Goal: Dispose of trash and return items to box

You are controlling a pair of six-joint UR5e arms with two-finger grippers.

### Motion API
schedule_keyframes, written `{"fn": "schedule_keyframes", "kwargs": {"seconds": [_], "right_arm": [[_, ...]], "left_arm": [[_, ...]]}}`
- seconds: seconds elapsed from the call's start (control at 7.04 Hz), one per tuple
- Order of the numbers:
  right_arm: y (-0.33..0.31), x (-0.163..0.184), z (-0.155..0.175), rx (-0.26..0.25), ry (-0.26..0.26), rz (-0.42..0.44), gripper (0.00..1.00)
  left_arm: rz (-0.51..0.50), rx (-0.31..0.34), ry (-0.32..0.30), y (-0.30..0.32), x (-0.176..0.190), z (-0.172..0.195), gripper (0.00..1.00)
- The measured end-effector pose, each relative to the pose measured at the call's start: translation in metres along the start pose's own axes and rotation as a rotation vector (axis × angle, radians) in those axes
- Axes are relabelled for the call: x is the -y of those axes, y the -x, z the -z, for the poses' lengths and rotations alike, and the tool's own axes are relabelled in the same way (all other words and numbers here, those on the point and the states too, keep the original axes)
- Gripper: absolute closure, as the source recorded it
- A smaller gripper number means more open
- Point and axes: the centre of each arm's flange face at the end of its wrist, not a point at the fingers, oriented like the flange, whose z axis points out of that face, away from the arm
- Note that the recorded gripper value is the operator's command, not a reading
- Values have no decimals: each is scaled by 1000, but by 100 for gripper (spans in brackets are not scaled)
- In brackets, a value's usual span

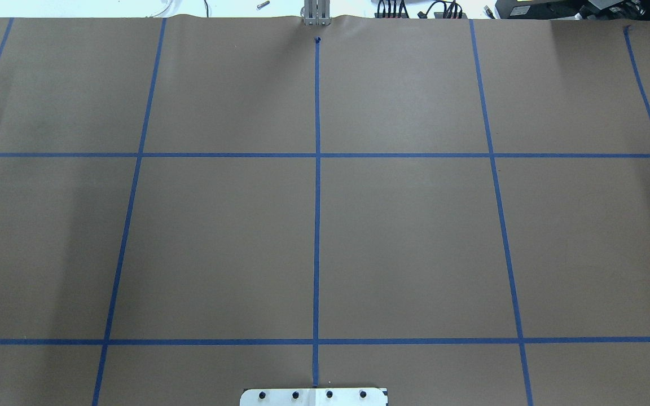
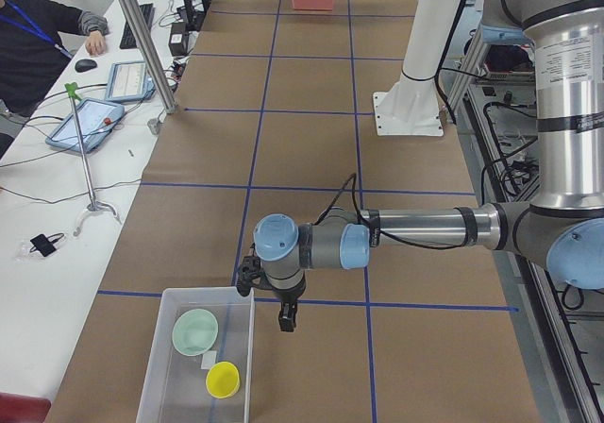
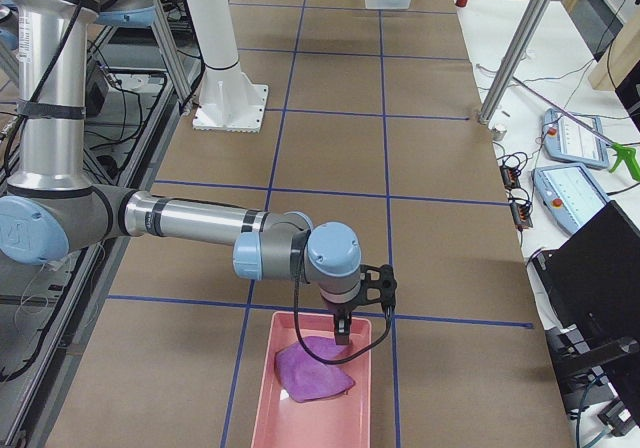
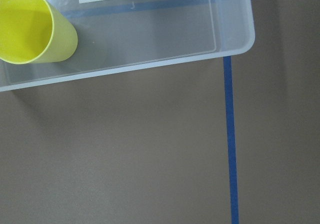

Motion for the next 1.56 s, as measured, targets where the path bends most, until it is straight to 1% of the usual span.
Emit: {"fn": "schedule_keyframes", "kwargs": {"seconds": [0.28, 0.43, 0.71, 0.85, 1.14, 1.56], "right_arm": [[46, 12, 0, 8, 2, 8, 0], [59, 16, -3, 8, 9, 22, 0], [65, 16, -8, -9, 13, 52, 0], [65, 15, -8, -15, 12, 63, 0], [61, 11, -12, -27, 18, 68, 0], [56, 3, -19, -29, 36, 52, 0]], "left_arm": [[0, -53, -8, -5, 0, 1, 1], [-3, -61, -23, -6, 1, 7, 1], [-14, -56, -93, -10, 2, 39, 1], [-16, -50, -107, -10, 0, 45, 1], [-25, -49, -122, -14, 2, 52, 1], [-35, -51, -132, -18, 4, 57, 1]]}}
